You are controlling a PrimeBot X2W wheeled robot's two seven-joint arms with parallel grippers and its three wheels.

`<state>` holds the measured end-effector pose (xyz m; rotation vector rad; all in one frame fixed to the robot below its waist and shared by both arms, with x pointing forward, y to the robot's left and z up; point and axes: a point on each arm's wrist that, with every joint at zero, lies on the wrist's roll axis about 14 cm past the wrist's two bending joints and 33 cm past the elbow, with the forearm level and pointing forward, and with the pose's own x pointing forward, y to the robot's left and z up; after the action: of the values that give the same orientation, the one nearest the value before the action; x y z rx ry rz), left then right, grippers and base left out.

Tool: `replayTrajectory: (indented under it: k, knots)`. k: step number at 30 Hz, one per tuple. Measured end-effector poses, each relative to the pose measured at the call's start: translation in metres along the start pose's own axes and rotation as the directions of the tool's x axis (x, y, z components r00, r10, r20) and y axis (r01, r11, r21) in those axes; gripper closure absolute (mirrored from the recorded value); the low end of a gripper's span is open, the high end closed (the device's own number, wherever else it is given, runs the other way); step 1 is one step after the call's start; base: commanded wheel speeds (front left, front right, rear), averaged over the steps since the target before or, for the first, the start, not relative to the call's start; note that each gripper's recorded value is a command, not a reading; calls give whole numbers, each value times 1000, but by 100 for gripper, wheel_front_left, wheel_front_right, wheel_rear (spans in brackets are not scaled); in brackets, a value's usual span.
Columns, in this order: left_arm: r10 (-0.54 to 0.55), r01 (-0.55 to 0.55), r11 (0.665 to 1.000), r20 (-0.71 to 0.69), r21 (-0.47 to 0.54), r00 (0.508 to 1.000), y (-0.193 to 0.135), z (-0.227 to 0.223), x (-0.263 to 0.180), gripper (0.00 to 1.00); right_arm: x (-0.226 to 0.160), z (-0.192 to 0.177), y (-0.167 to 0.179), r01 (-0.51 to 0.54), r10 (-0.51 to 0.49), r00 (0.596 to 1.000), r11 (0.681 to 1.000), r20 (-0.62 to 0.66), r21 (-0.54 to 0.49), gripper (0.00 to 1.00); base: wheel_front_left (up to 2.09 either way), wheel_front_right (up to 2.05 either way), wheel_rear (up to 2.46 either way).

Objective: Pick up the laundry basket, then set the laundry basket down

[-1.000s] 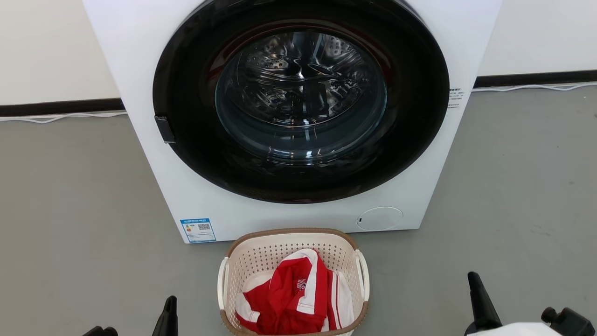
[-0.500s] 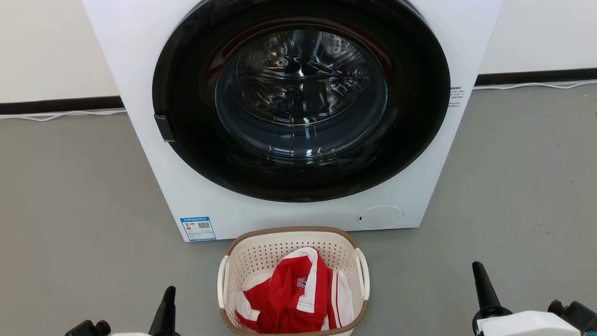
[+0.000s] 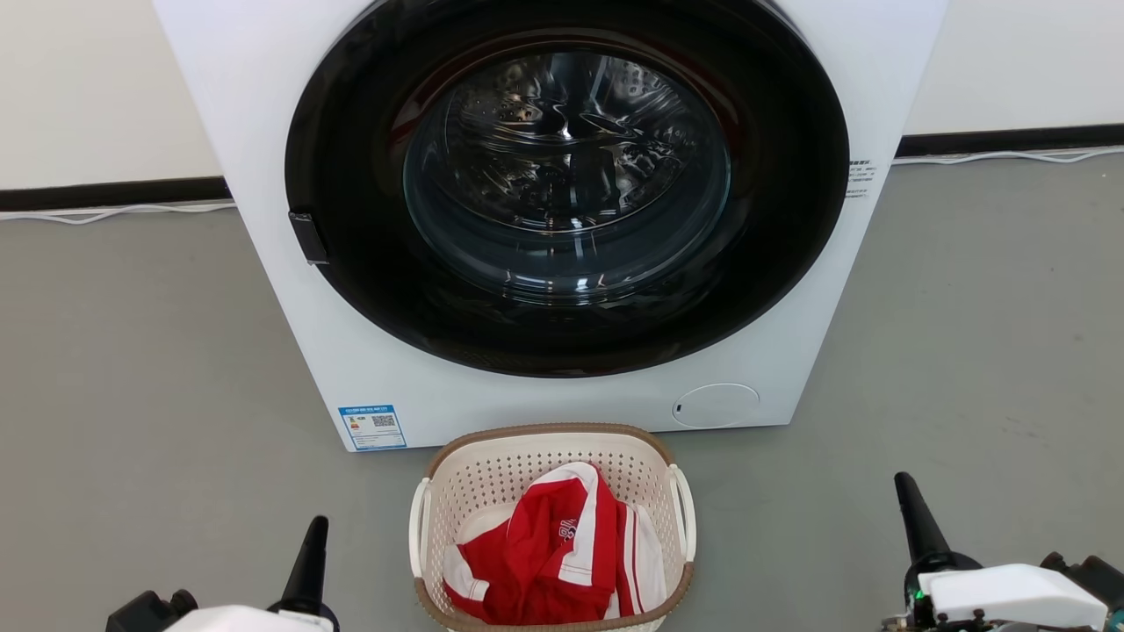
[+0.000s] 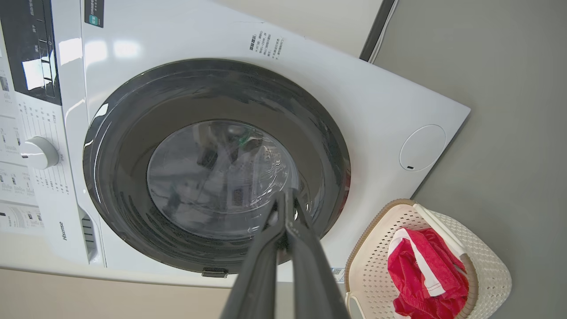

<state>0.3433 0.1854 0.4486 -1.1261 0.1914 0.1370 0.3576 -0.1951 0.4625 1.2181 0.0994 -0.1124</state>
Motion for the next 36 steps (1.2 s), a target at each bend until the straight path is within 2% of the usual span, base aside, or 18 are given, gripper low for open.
replayTrajectory:
  k: [17,27,36]
  knots:
    - [-60,58,977,-4,-204,998,-14,6,11,100,5,6,3,-9,9,1000,986,2,165,100,0,0,0]
    - [-89,86,943,6,-321,996,-20,12,17,100,12,13,12,-37,34,999,963,16,267,100,0,0,0]
    - [-126,121,900,17,-419,992,-29,17,23,100,13,14,12,-42,41,999,937,10,346,100,0,0,0]
